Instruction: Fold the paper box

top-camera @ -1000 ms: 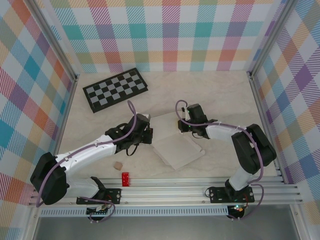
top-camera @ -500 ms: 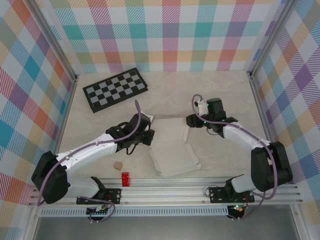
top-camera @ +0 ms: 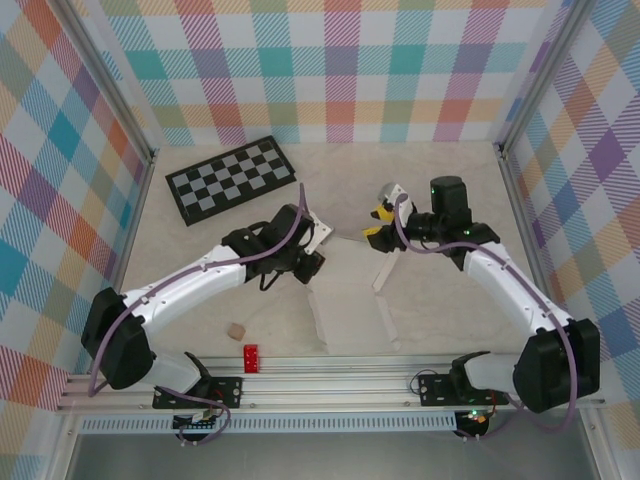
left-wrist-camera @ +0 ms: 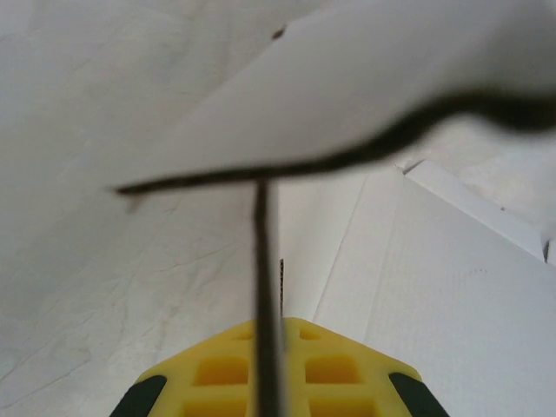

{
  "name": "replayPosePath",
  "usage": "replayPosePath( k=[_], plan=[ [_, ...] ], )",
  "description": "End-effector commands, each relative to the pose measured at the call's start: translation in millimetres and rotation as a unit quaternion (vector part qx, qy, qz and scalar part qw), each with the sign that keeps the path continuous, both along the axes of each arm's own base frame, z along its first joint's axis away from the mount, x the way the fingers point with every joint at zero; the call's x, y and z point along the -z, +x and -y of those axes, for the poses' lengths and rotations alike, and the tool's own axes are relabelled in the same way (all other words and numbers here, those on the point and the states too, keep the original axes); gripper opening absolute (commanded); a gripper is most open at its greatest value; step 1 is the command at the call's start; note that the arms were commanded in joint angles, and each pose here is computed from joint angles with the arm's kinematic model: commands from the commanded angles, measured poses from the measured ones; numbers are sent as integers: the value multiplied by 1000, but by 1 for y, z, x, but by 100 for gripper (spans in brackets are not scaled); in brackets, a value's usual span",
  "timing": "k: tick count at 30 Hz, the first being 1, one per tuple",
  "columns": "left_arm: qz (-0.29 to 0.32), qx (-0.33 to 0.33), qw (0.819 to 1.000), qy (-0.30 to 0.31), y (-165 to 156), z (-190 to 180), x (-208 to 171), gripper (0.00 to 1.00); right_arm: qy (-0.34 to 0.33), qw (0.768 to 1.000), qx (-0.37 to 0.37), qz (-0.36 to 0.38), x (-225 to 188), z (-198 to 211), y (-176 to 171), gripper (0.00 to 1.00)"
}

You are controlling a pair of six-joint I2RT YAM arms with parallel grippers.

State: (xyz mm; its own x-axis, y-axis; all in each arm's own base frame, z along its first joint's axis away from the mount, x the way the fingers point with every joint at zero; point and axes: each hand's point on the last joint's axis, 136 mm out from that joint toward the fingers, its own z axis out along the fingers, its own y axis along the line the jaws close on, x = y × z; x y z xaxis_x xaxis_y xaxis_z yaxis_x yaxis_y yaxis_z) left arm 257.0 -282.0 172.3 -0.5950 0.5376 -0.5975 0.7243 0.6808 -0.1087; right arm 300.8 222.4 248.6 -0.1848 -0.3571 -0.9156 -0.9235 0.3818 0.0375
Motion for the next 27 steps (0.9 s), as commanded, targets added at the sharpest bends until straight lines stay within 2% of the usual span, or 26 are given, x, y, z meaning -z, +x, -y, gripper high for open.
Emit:
replayPosePath(
  k=[1, 5, 8, 12, 19, 24, 27],
  plan=[
    [6, 95, 995, -43, -22, 16, -27, 0, 40, 994, -103, -12, -17, -15, -31, 59],
    [5, 123, 991, -57, -23, 26, -34, 0, 48, 987, -142, -52, -17, -20, -40, 59],
    [-6, 125, 992, -33, -16, 27, -21, 0, 58, 978, -181, -87, -14, -26, -53, 59],
    [-30, 132, 991, -23, -10, 31, -13, 0, 23, 986, -155, -63, 12, -30, -47, 59],
    [-50, 147, 988, -25, -13, 38, -11, 0, 2, 988, -140, -61, 23, -29, -38, 59],
    [-46, 139, 989, -24, -8, 39, -11, 0, 34, 986, -155, -61, 14, -32, -44, 59],
    [-39, 126, 991, -21, -3, 37, -9, 0, 26, 989, -114, -89, 17, -28, -32, 58]
  ],
)
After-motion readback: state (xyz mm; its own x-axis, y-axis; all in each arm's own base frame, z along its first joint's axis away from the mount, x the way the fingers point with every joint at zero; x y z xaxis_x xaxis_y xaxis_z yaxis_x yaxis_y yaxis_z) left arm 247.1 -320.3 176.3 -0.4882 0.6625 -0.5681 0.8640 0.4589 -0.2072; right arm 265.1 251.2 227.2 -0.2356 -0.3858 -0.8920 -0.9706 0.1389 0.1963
